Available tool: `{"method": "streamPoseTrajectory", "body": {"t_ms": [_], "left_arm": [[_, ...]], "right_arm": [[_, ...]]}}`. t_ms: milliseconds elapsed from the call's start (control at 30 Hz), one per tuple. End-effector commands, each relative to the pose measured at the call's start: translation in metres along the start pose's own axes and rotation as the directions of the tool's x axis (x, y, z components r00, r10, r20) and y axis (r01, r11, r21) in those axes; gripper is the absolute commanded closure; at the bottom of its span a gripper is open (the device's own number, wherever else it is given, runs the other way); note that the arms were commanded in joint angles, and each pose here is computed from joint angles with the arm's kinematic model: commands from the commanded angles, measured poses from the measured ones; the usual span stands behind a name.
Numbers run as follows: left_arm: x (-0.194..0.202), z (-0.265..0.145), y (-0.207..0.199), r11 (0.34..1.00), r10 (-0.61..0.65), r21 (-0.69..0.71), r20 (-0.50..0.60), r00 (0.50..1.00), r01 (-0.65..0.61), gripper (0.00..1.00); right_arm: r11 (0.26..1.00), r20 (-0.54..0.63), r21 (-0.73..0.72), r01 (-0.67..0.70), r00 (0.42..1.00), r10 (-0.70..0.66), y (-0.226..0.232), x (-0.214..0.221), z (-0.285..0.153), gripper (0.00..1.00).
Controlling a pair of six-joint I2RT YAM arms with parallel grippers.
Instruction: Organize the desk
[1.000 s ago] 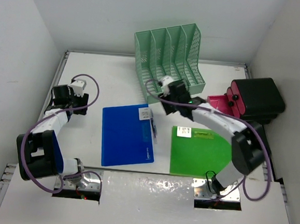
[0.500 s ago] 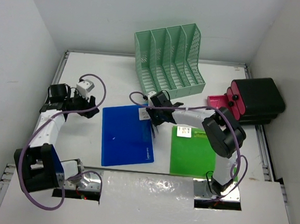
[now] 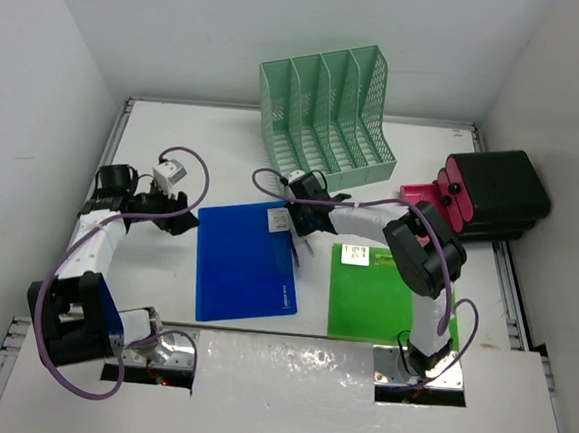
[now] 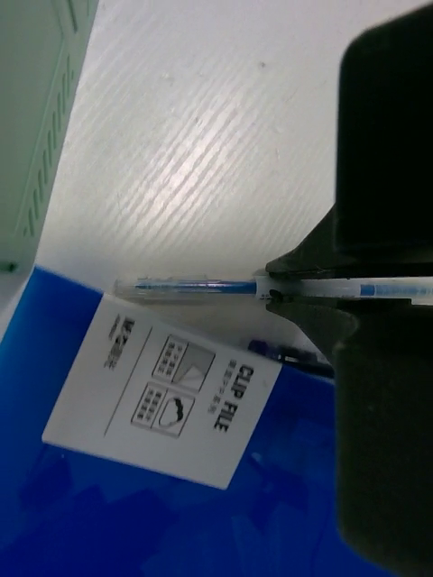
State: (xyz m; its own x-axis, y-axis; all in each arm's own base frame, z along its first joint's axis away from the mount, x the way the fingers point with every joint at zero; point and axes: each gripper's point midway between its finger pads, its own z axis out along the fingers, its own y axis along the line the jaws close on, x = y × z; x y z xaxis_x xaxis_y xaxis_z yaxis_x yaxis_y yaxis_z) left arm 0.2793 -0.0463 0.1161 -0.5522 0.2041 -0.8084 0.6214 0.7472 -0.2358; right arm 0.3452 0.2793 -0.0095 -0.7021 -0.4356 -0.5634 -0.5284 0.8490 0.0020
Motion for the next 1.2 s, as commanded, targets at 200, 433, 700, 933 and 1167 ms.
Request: {"method": "streamPoseTrajectory", "body": {"t_ms": [200,433,700,933,1167], "left_arm": [[0.000,0.007,0.017,0.998,-0.008,-0.057,0.009,1.000,0.009,0.45],[0.003,0.008,0.022,0.997,-0.023,-0.081,-0.004,1.000,0.022,0.45],[0.006,0.011,0.028,0.995,-0.038,-0.093,-0.009,0.999,0.037,0.45],[0.007,0.012,0.030,0.994,-0.046,-0.099,-0.018,0.999,0.044,0.45],[0.008,0.012,0.030,0.994,-0.048,-0.103,-0.020,0.999,0.046,0.45]], "right_arm": [[0.997,0.054,-0.018,-0.076,0.996,0.076,-0.026,0.008,-0.044,1.00],[0.985,0.209,0.039,-0.170,0.965,0.159,-0.080,-0.029,-0.100,1.00],[0.892,0.364,0.205,-0.402,0.878,0.312,-0.191,-0.017,-0.159,1.00],[0.737,0.343,0.437,-0.515,0.853,0.393,-0.277,0.022,-0.162,1.00],[0.625,0.386,0.537,-0.567,0.823,0.415,-0.318,0.029,-0.156,1.00]]}}
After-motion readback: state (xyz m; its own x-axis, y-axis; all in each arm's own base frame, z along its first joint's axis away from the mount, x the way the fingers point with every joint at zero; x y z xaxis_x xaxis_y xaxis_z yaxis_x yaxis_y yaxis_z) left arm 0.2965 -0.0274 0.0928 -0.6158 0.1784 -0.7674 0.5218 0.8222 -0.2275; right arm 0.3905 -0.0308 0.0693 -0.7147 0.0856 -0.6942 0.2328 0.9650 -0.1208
